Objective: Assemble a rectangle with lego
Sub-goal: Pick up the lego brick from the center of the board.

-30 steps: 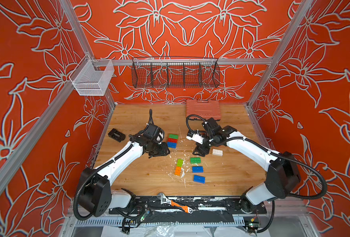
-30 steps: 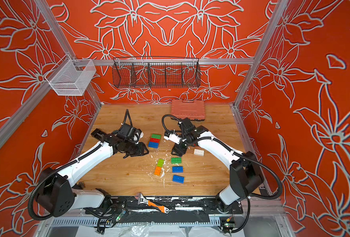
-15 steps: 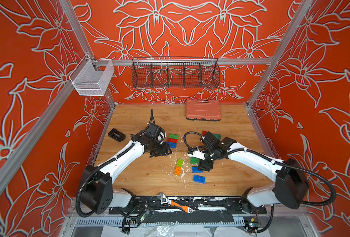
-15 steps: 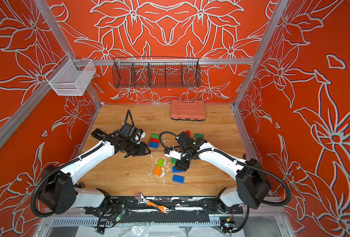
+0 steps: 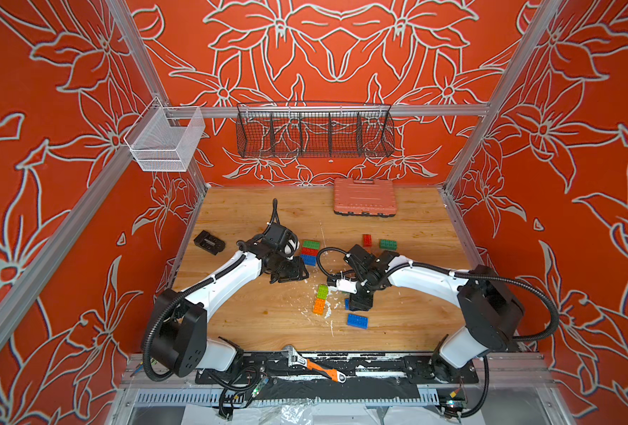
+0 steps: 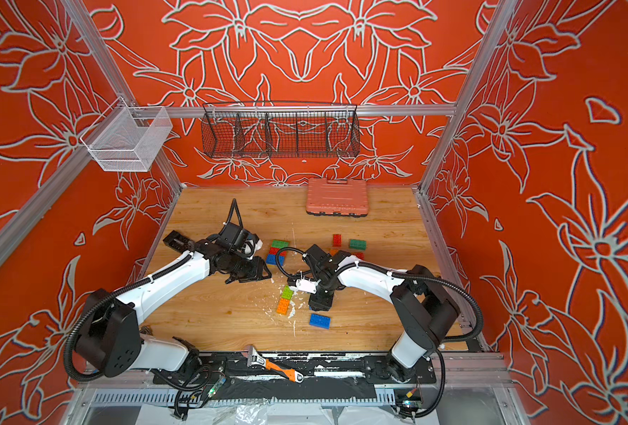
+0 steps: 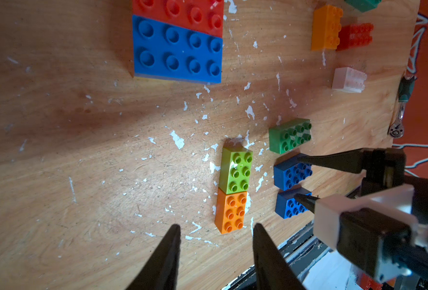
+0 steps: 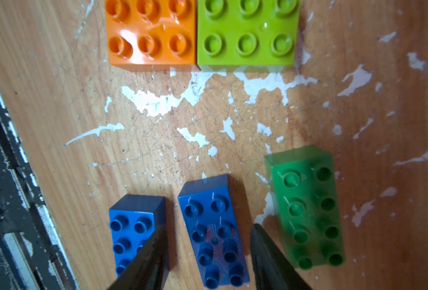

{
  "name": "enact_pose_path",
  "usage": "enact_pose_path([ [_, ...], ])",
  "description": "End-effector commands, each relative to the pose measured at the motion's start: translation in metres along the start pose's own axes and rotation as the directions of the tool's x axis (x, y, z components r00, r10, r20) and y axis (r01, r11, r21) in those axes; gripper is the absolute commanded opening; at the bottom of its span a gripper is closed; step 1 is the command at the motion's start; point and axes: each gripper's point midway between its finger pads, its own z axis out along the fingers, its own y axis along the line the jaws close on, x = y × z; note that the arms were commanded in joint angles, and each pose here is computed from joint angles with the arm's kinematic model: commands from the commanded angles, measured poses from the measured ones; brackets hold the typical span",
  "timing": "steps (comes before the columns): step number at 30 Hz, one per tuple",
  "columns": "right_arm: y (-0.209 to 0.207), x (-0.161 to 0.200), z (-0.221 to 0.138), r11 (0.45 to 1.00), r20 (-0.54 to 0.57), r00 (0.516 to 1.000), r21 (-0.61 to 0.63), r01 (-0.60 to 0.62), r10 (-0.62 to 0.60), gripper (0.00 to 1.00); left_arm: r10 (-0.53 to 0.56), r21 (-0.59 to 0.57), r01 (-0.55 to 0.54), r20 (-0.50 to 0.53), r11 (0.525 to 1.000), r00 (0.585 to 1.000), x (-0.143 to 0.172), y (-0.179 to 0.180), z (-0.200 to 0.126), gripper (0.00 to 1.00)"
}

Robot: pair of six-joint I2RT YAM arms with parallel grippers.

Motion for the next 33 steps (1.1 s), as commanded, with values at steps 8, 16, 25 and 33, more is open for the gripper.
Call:
enact_pose_path([
  [8, -0.007, -0.012, 0.006, 0.999, 0.016, 0.999, 0.012, 0.043, -0.043, 0.49, -0.030, -0.021, 0.029, -0.027, 0.999, 0.999, 0.006, 0.008, 0.006, 0.46],
  [16, 0.000, -0.012, 0.006, 0.999, 0.013, 1.000, -0.022, 0.026, -0.026, 0.49, -0.034, -0.023, 0.033, -0.039, 0.999, 0.999, 0.009, 0.010, 0.008, 0.46],
  [25, -0.002, -0.007, 0.015, 1.000, -0.023, 0.999, 0.002, 0.029, -0.029, 0.50, -0.037, -0.029, 0.035, -0.048, 0.999, 0.998, 0.012, 0.013, 0.010, 0.46],
  [33, -0.006, -0.005, 0.018, 1.000, -0.041, 0.999, 0.014, 0.015, -0.015, 0.44, -0.043, -0.035, 0.041, -0.054, 0.999, 0.998, 0.013, 0.015, 0.012, 0.46],
])
